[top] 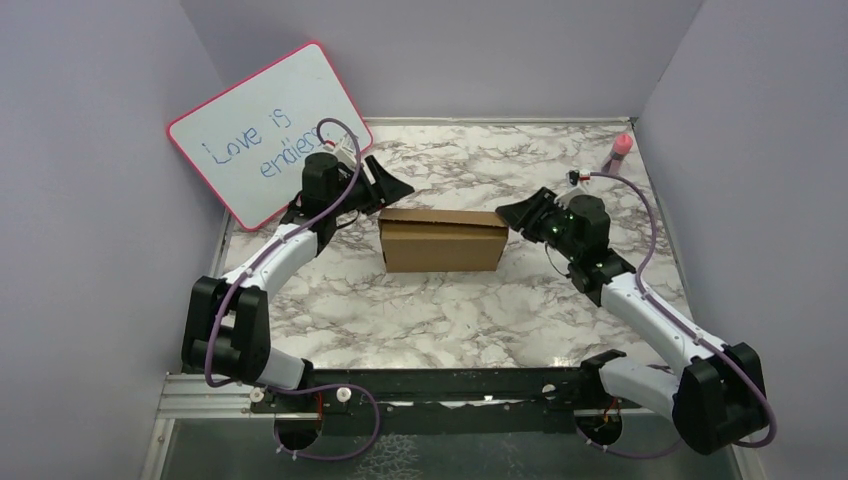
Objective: Fold the paper box
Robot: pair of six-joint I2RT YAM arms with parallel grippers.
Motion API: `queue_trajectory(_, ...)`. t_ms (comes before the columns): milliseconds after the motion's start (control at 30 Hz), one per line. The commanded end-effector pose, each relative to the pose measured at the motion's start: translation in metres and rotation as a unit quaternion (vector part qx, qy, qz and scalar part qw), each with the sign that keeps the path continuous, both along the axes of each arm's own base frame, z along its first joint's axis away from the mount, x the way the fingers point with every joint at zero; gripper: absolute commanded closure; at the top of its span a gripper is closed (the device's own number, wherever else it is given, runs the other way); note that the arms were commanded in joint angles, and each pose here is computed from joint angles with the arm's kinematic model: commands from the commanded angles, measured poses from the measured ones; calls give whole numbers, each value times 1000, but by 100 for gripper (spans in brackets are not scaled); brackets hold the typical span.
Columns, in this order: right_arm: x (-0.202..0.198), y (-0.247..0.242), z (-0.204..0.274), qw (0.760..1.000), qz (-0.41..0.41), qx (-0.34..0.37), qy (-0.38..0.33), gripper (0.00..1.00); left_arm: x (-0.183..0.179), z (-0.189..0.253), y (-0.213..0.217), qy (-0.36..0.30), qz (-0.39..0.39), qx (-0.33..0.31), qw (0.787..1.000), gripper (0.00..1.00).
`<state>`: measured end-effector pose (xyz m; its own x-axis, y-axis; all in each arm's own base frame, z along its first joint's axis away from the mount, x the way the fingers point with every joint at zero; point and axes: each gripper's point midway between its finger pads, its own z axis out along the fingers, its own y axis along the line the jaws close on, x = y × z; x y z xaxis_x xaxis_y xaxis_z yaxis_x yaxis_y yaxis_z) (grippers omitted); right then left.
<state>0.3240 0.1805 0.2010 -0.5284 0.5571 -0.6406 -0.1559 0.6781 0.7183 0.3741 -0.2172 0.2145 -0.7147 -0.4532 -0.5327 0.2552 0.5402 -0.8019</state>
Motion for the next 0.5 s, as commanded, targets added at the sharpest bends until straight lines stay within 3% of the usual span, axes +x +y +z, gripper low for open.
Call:
queue_trajectory(0, -7, 9, -36, 999, 24, 6, 38, 60, -3, -2, -4, -3, -8, -14, 1000, 38)
queue_trajectory(233, 8, 12, -31, 999, 26, -6, 20, 61, 8, 9, 12, -21, 24, 26, 999, 37)
queue_trajectory(467, 22, 2, 11, 998, 14, -53, -14, 47, 6, 32, 50, -50, 94, 86, 991, 27)
